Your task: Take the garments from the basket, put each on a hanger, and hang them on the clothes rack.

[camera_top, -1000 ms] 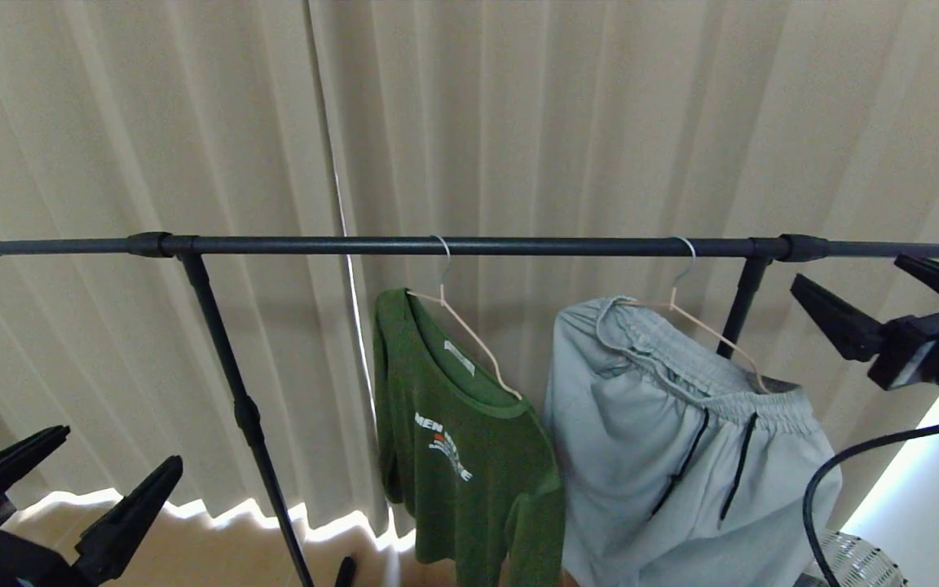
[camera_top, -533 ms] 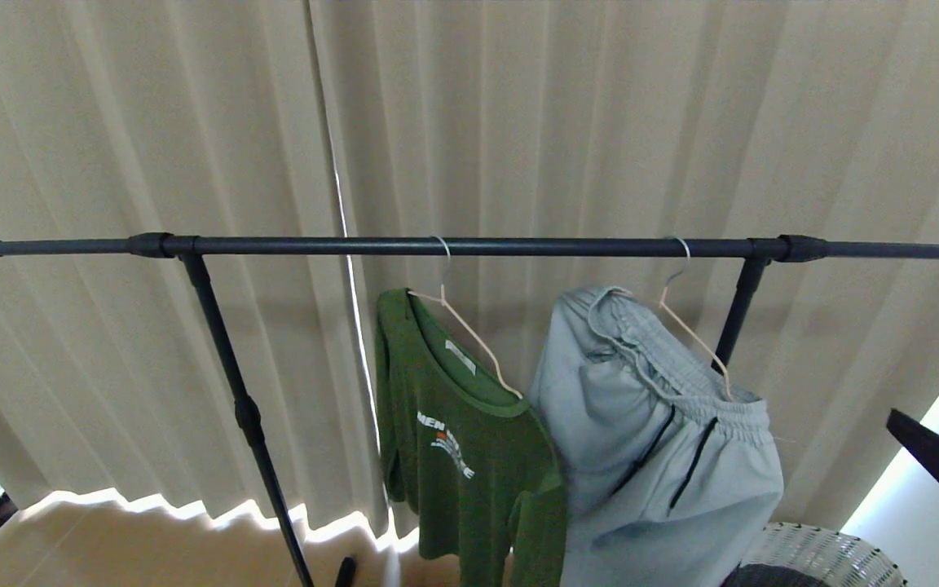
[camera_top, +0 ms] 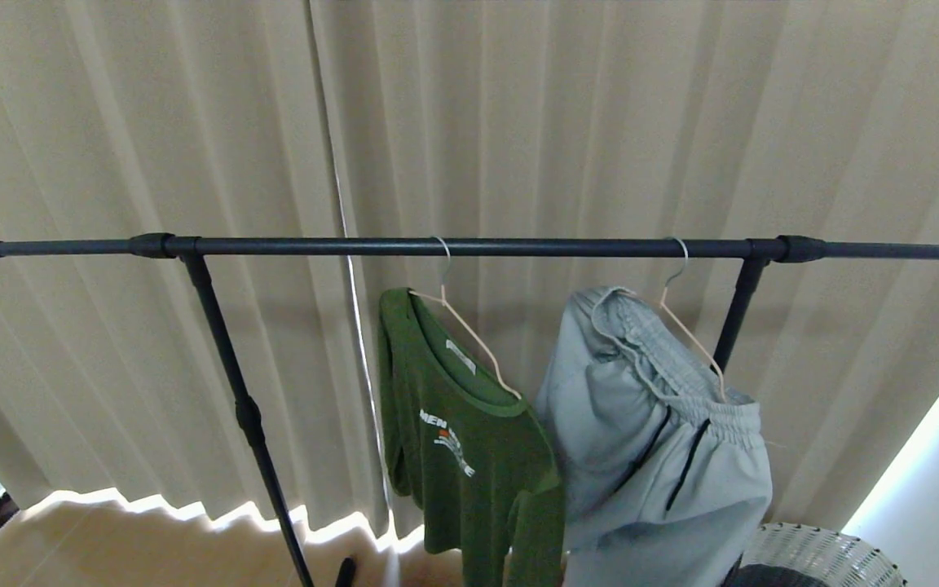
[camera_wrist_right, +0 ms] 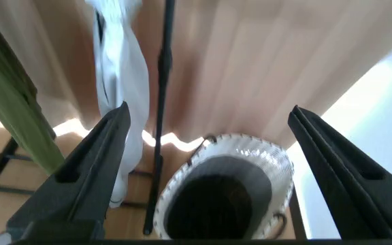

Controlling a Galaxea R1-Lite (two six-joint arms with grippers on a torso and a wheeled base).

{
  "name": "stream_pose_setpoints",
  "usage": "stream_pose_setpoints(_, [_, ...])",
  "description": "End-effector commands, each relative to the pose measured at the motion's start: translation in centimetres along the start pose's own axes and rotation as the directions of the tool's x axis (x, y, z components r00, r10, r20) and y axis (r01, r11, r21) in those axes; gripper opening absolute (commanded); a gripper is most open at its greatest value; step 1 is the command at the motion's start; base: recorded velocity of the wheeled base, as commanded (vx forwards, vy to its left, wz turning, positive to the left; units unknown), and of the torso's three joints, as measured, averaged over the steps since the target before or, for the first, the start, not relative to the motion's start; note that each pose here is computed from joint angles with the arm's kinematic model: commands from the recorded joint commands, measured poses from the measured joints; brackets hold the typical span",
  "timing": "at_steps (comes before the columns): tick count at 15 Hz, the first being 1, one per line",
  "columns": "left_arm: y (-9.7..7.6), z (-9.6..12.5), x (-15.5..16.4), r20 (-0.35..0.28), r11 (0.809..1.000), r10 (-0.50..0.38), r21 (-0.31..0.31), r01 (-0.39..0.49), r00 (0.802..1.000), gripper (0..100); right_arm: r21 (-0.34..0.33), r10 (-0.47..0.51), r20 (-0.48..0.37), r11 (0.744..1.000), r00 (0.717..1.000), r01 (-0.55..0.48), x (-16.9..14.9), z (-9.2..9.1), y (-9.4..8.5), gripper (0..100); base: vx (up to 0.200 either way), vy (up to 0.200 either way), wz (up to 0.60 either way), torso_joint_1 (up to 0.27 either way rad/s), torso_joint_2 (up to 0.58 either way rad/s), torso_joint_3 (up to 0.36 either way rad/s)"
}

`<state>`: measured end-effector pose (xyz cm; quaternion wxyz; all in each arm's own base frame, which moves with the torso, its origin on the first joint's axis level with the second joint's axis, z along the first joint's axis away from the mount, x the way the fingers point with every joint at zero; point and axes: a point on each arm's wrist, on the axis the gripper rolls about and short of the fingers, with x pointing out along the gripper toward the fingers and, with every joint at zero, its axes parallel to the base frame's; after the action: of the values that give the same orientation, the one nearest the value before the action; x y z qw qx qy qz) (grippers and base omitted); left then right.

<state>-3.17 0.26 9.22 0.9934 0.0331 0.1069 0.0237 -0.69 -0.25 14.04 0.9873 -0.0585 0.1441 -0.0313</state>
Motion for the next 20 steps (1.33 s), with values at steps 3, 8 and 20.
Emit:
stream_pose_setpoints(3, [-0.5,-0.7,-0.1,0.081,0.987,-0.161,0.027,0.159,0.984,100,0.027,-0.037,0.127,0.999,0.991,0.034,-2.4,-5.3,0.3,100,0.0,0.0,0.0,0.0,0.0,0.0])
stream_pose_setpoints(8, [-1.0,-0.8,0.1,0.11,0.934,-0.351,0.117,0.339,0.93,100,0.132,-0.091,0.167,0.989,0.982,0.069,-1.0,-6.1,0.4,100,0.0,0.0,0.0,0.0,0.0,0.0])
stream_pose_setpoints(20, [-1.1,-0.6,0.0,0.13,0.907,-0.419,0.094,0.41,0.899,100,0.045,0.128,0.238,0.989,0.963,-0.143,-0.1,-6.5,1.1,100,0.0,0.0,0.0,0.0,0.0,0.0])
